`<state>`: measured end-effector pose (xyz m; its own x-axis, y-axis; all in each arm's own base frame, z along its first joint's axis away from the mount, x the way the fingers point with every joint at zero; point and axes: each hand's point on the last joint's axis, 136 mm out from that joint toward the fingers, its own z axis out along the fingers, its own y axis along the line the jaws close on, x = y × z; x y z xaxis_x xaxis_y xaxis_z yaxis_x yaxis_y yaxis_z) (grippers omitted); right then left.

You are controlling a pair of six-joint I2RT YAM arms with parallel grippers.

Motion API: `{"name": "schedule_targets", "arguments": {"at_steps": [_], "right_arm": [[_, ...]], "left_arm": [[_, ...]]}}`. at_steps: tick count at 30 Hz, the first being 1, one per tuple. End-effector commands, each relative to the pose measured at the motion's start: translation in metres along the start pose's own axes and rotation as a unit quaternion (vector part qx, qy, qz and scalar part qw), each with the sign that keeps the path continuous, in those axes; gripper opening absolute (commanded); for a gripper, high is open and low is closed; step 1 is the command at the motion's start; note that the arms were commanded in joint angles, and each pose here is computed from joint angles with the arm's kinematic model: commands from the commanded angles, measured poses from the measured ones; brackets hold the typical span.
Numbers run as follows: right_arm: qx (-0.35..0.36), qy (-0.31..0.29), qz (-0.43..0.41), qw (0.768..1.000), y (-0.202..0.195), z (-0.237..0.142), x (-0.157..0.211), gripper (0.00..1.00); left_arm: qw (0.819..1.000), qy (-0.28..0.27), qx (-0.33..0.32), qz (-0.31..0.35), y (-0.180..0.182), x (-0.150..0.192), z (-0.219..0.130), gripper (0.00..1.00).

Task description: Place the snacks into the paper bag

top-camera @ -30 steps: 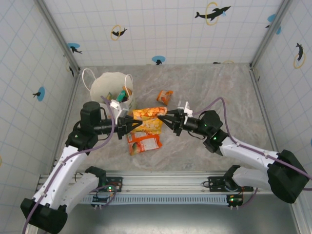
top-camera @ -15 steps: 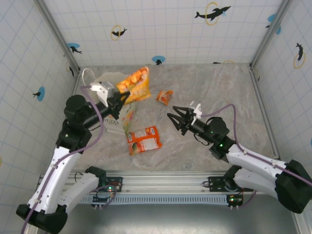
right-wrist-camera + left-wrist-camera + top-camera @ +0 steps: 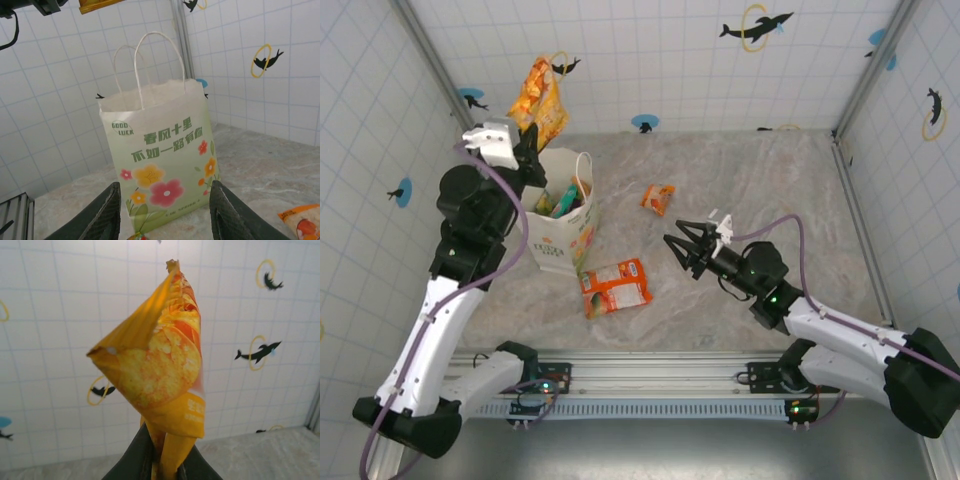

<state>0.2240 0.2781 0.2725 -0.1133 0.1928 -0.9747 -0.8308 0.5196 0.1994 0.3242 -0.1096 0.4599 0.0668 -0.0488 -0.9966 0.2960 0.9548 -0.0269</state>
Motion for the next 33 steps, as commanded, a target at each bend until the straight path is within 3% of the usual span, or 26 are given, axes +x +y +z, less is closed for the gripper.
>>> {"name": "schedule_targets", "arguments": {"at_steps": [1, 5, 13, 17, 26, 33], "right_arm": [[0.009, 0.008, 0.0, 1.0, -0.002, -0.004, 0.006, 0.49], [0.01, 0.017, -0.008, 1.0, -0.002, -0.002, 0.007, 0.49], [0.003, 0.028, -0.008, 1.0, 0.0, 0.002, 0.013, 0.5], [-0.003, 0.031, -0.008, 0.999, 0.002, 0.006, 0.013, 0.5], [0.002, 0.081, 0.02, 0.997, 0.0, 0.015, 0.031, 0.52], [0.009, 0.135, 0.077, 0.988, 0.001, 0.022, 0.057, 0.52]], "left_arm": [[0.997, 0.064, -0.034, 0.012, 0.011, 0.026, 0.003, 0.14], [0.991, 0.127, -0.048, 0.002, 0.016, 0.059, 0.002, 0.15], [0.978, 0.186, -0.094, 0.016, 0.033, 0.095, -0.008, 0.19], [0.976, 0.187, -0.113, 0.02, 0.039, 0.093, -0.008, 0.43], [0.984, 0.152, -0.088, -0.008, 0.03, 0.07, -0.018, 0.48], [0.983, 0.168, -0.041, -0.057, 0.012, 0.083, -0.029, 0.56]]}}
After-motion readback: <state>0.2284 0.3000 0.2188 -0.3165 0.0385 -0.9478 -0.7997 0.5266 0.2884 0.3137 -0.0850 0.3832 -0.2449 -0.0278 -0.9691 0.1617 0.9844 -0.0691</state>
